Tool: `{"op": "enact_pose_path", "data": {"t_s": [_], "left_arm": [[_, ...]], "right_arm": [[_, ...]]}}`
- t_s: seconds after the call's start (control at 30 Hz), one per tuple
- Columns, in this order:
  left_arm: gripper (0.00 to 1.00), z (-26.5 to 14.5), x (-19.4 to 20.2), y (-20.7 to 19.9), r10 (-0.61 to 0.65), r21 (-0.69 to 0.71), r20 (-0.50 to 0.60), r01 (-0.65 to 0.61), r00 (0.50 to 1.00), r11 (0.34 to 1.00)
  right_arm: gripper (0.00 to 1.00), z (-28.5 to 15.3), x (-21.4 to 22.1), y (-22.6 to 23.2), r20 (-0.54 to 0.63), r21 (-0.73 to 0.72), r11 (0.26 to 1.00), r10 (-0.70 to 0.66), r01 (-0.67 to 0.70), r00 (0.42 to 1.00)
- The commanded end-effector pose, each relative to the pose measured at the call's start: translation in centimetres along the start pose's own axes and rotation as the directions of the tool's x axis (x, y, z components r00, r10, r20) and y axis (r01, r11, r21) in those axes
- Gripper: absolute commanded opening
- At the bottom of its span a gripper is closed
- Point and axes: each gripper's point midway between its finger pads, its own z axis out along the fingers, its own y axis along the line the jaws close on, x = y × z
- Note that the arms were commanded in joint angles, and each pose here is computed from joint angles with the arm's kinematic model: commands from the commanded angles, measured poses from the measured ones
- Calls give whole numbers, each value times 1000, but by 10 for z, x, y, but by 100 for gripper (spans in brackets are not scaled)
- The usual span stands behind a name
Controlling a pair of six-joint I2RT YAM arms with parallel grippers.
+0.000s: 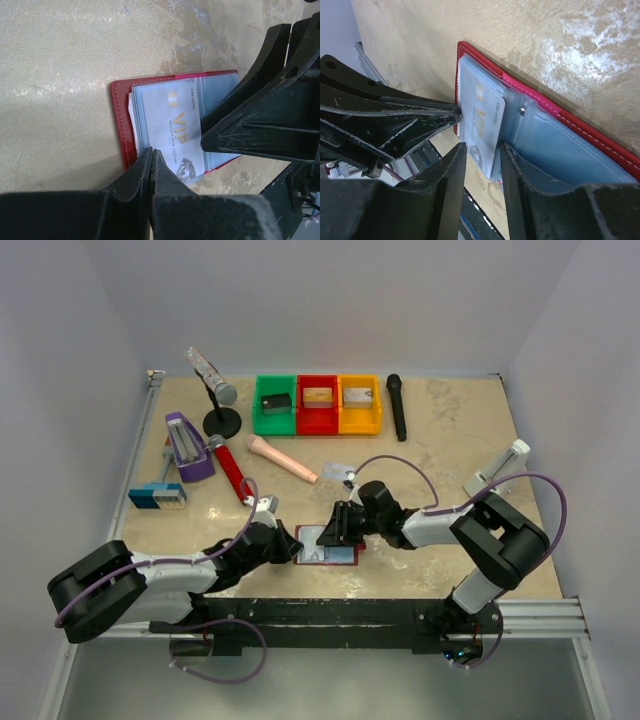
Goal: Take the credit cards out of the card holder
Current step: Remove the credit card from the card holder.
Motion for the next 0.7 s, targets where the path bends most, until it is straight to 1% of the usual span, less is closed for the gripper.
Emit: {"op": "enact_pose_path", "data": {"t_s": [0.0,0.3,0.67], "left_arm": [[0,-1,12,15,1,-36,-33,-2,999,999],[0,-2,16,19,-3,-42,-42,1,999,999],[0,2,19,13,-3,-15,-58,2,998,1000]], "right_arm": [[38,-2,-8,25,34,-121,992,-40,43,999],[38,-2,-5,38,32,-220,974,-55,61,998],[39,0,-5,47,16,-269,961,-65,67,998]]}}
